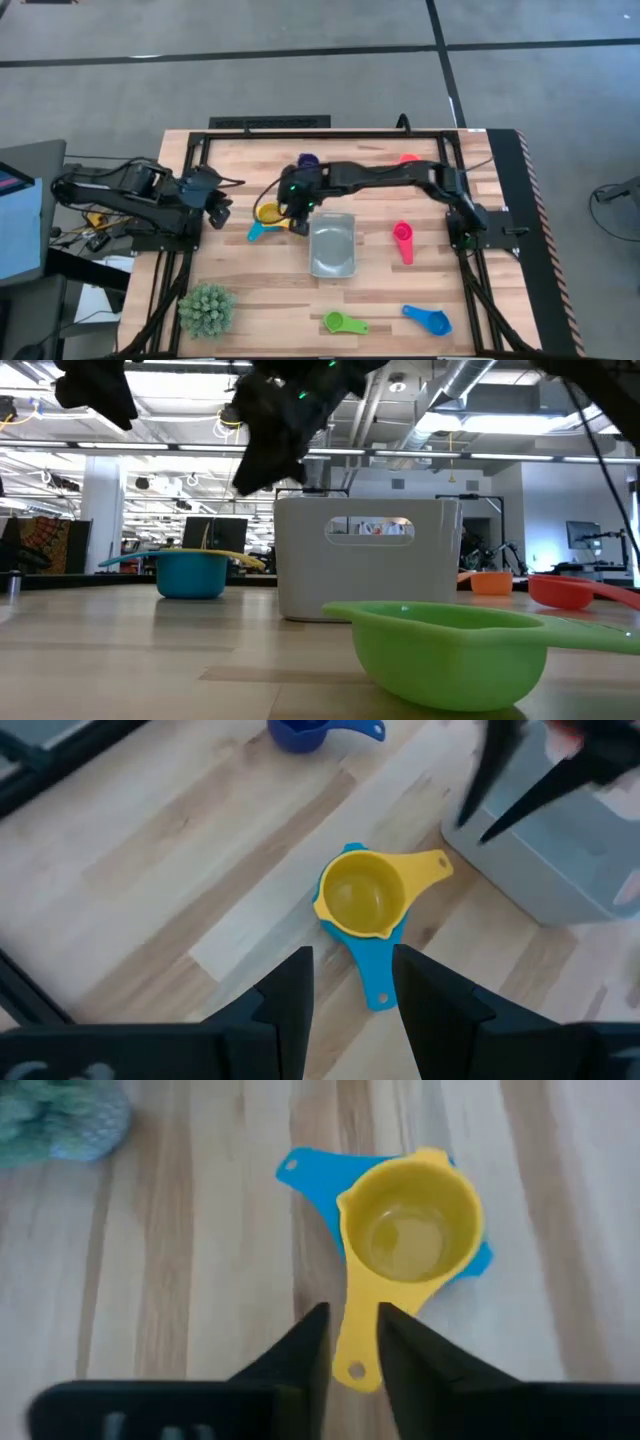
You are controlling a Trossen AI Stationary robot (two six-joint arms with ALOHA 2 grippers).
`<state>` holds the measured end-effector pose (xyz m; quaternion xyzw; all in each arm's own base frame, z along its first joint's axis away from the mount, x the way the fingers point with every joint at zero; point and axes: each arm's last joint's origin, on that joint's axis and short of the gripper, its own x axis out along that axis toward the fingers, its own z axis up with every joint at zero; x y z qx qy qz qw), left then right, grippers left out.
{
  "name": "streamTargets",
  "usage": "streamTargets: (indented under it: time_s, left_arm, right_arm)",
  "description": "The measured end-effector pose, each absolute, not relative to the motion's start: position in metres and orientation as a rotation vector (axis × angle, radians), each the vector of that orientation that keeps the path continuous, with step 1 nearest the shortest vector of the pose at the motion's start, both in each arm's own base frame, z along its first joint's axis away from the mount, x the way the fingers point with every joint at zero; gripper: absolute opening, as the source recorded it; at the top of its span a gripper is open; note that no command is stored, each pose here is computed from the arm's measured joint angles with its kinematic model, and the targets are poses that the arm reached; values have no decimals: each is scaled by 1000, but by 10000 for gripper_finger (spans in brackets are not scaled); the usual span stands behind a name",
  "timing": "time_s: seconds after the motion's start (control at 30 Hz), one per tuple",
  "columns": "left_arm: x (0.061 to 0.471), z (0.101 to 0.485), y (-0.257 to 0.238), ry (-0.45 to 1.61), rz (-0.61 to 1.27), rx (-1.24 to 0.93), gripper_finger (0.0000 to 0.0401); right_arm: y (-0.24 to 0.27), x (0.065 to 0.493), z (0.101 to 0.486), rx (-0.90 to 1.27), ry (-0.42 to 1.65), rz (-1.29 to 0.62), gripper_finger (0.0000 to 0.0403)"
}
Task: Nest measuring cups in basket
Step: Adjust the stacked measuring cups
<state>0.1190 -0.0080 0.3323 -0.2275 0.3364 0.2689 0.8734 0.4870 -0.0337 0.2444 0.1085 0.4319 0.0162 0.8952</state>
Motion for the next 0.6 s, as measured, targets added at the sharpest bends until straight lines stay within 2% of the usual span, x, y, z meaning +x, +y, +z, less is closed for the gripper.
streamTargets:
  time_s: [0.17, 0.27, 0.4, 0.6]
  left_arm:
    - [116, 333, -8, 722, 513, -386, 126]
    - [115, 333, -8, 735, 496, -347, 126]
    - [115, 333, -9, 755, 462, -354, 126]
    - [114, 332, -9, 774, 449, -378, 125]
  right_arm:
    - [-42, 504, 224, 288, 1006, -4, 206]
    - [-51, 511, 205, 311, 1073, -26, 234]
    - [-60, 515, 188, 369, 1117, -8, 233]
    - [-52, 518, 182, 483, 1129, 82, 202]
